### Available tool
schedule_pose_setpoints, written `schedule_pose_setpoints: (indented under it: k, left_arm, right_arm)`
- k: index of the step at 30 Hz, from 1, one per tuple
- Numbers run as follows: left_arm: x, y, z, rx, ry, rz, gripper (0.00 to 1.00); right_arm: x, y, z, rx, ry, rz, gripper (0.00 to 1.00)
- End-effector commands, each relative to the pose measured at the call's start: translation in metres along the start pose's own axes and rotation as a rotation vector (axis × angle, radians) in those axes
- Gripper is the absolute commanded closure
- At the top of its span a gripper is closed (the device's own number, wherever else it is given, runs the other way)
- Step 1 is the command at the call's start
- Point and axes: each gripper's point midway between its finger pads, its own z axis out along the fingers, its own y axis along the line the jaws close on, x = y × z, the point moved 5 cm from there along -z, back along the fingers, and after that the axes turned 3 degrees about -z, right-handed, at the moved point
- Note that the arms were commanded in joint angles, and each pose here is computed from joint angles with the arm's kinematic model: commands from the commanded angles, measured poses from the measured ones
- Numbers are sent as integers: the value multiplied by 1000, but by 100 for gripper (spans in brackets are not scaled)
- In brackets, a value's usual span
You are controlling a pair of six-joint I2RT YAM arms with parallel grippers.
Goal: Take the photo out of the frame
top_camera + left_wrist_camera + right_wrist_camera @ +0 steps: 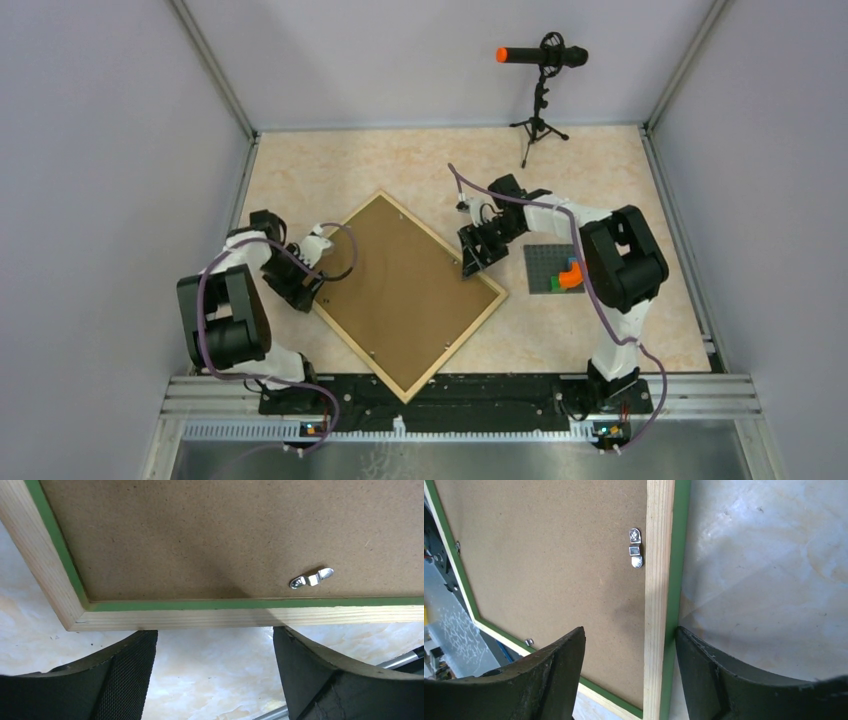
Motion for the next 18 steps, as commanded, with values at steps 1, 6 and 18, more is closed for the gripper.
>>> schedule_pose_setpoints:
  k: [1,6,18]
  left_arm:
    - [-40,1,17,7,-103,34,11]
    - [-86,-2,28,12,-162,60,11]
    - [-158,-43,58,90,-188,145,9]
  right_arm:
    - [25,-6,-4,-2,65,48,34]
    - [43,-11,-15,19,91,60,34]
    - [85,-26,-64,175,123,72,34]
